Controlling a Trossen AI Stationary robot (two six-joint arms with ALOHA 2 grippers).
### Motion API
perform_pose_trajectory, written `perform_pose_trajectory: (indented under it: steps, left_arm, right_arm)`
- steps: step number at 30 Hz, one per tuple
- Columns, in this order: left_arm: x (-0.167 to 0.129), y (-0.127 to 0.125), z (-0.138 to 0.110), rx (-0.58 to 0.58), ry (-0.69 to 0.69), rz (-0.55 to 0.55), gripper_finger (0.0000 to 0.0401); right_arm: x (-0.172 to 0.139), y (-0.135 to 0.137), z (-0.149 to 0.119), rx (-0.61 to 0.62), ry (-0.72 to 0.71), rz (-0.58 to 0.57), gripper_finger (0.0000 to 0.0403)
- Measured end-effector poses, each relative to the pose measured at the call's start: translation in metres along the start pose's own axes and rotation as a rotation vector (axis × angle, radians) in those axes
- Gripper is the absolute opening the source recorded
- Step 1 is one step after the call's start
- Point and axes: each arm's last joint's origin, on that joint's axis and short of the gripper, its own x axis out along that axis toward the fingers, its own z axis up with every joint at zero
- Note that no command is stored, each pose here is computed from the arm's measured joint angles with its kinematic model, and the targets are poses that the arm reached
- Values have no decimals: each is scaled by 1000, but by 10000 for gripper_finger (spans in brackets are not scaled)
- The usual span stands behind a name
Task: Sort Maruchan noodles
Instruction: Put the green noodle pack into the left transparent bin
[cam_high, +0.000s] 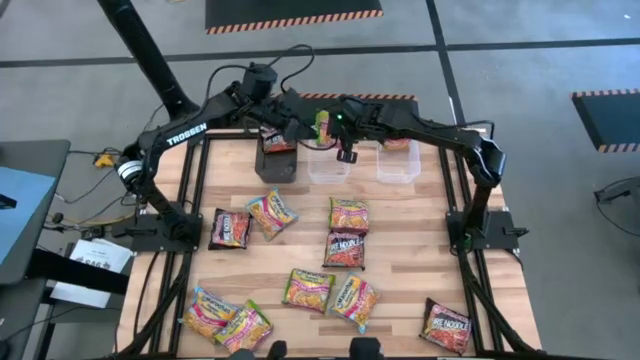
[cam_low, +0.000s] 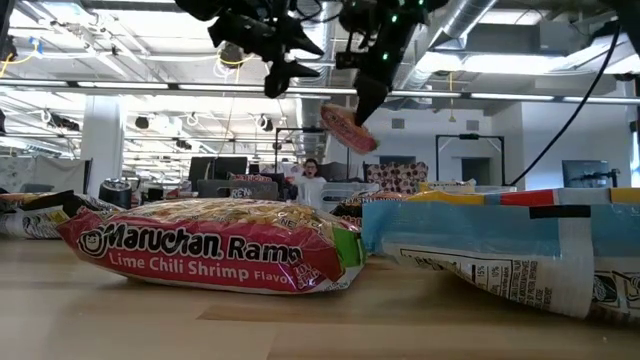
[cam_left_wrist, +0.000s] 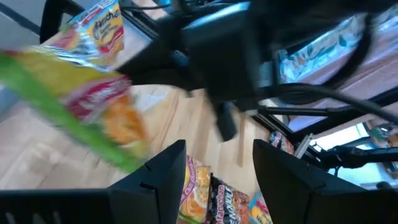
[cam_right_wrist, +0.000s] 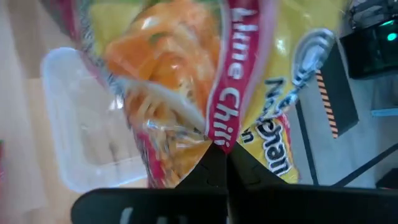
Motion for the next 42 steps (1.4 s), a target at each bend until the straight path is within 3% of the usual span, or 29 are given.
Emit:
perform_pose_trajectory:
  steps: [13,26,32,42]
  left_arm:
    - [-13,-19,17,31,-35,-50,173]
    - [-22,-29,24,50,-52,-4,173]
    - [-22,-26,19,43,-22,50,173]
    - [-22,-26,20,47,-26,52,173]
  right_arm:
    - [47,-13,1,-48,-17,-46,5]
    - [81,-11,0,-128,1,-78,5]
    - [84,-20,-5,-131,17,-87,5]
    - [86,-27,-11,-111,20,-70,5]
